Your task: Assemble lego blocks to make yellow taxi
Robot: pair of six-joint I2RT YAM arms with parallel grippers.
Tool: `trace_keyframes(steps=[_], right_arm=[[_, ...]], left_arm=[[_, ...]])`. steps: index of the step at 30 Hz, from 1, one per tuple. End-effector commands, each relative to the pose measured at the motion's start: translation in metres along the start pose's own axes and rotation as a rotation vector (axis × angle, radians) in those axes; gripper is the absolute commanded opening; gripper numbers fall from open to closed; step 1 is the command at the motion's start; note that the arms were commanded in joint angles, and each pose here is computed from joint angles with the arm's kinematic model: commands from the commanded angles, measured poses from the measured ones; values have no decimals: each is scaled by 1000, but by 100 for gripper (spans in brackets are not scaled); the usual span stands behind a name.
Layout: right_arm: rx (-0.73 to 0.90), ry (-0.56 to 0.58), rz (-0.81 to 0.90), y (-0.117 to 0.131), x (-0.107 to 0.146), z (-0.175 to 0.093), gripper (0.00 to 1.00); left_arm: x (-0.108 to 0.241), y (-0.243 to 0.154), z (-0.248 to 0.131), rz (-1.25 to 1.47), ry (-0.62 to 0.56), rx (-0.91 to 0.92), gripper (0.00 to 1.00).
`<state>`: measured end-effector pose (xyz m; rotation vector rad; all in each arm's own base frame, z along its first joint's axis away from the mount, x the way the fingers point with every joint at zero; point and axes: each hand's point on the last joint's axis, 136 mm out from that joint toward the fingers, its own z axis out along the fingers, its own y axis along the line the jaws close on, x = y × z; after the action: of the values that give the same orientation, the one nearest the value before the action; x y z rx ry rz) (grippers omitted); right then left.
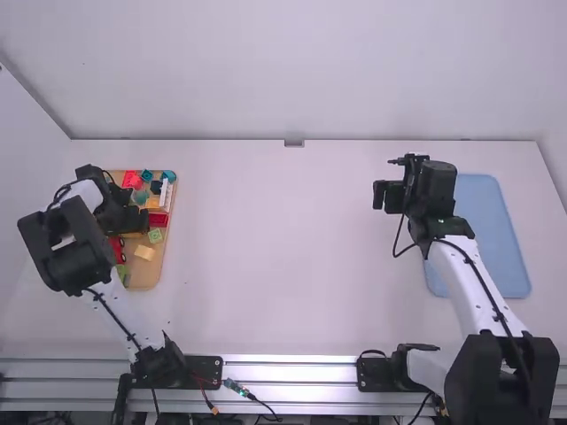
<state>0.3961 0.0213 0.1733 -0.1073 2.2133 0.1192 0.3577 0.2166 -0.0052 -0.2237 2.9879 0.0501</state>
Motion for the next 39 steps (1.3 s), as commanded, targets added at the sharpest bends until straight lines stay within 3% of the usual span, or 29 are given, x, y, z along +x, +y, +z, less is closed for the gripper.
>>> trace_keyframes(steps=[1,13,18,26,30,34,35,39], right_arm=[[1,-25,-3,0,-12,-3,99],[2,-23,-2,0,-11,-3,99],[2,-22,-2,0,-11,-3,99],[2,-22,-3,0,-11,-3,99],[3,-22,-2,0,-11,-3,99],[3,-22,-2,-1,-11,-3,99],[7,-22,-2,-1,-11,-3,99],[5,-21,-25,-1,-11,-3,99]], left_arm=[[9,-1,7,12,30,-13,90],[-5,-9,11,65,-50,39,84],[-3,-10,12,58,-42,41,66],[-3,-11,12,21,-37,37,60],[-7,-8,8,-11,-46,33,45],[-14,-6,3,-48,-58,30,37],[-16,-3,-1,-77,-61,29,29],[-23,-4,-9,-92,-65,30,24]])
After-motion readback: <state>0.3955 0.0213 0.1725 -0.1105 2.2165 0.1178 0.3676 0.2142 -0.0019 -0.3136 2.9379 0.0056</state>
